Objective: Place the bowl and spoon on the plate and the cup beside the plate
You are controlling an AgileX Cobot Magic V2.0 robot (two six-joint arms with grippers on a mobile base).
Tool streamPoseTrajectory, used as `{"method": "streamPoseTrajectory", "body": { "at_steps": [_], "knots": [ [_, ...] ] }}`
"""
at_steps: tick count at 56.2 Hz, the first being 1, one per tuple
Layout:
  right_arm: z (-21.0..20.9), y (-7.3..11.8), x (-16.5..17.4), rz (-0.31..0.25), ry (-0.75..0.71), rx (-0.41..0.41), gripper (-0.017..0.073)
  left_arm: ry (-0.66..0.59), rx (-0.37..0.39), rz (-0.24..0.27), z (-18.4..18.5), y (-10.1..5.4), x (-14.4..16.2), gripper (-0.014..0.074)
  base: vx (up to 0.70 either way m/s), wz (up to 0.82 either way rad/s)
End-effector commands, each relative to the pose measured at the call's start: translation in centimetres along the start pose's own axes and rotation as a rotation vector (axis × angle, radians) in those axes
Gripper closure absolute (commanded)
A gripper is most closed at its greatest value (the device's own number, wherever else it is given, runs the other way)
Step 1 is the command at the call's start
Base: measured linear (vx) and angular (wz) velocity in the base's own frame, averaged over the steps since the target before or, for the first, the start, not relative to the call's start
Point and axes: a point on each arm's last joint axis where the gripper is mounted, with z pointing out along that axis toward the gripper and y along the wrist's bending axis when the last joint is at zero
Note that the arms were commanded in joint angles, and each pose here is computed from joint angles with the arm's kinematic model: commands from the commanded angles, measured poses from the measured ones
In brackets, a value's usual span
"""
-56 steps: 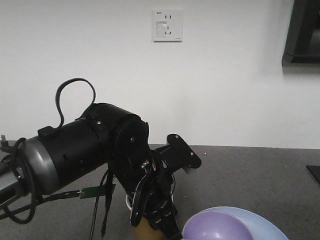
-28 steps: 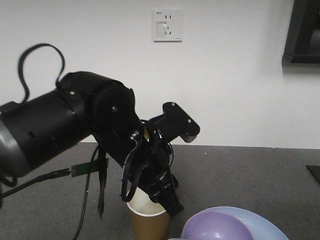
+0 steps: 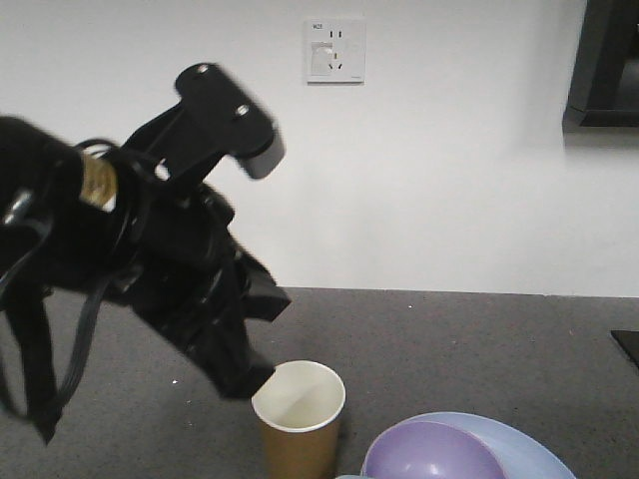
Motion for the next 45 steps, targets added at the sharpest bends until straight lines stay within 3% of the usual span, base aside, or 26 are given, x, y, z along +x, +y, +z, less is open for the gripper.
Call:
{"method": "streamPoseTrajectory", "body": {
  "at_steps": [1, 19, 28, 45],
  "knots": [
    [-0.4, -0.1, -1.8, 0.015, -0.12, 0.008, 0.0568, -0.153, -0.043, -0.051, -1.7, -0.6, 1.6, 0.0597, 0.0, 0.0],
    [-0.5, -0.3, -2.4, 0.002, -0.192, 0.026, 0.0568, -0.27, -0.061, -0.272, -0.3, -4.4, 14.1, 0.0597, 0.0, 0.0],
    [-0.6, -0.3, -2.6, 0.003, -0.206, 0.028, 0.0568, -0.311, -0.071, -0.276, -0.4, -5.1, 16.4, 0.0597, 0.0, 0.0],
    [-0.6, -0.3, -2.6, 0.003, -0.206, 0.028, 0.0568, -0.329, -0.073, -0.275, -1.0, -5.1, 16.3, 0.0597, 0.0, 0.0]
  ]
}}
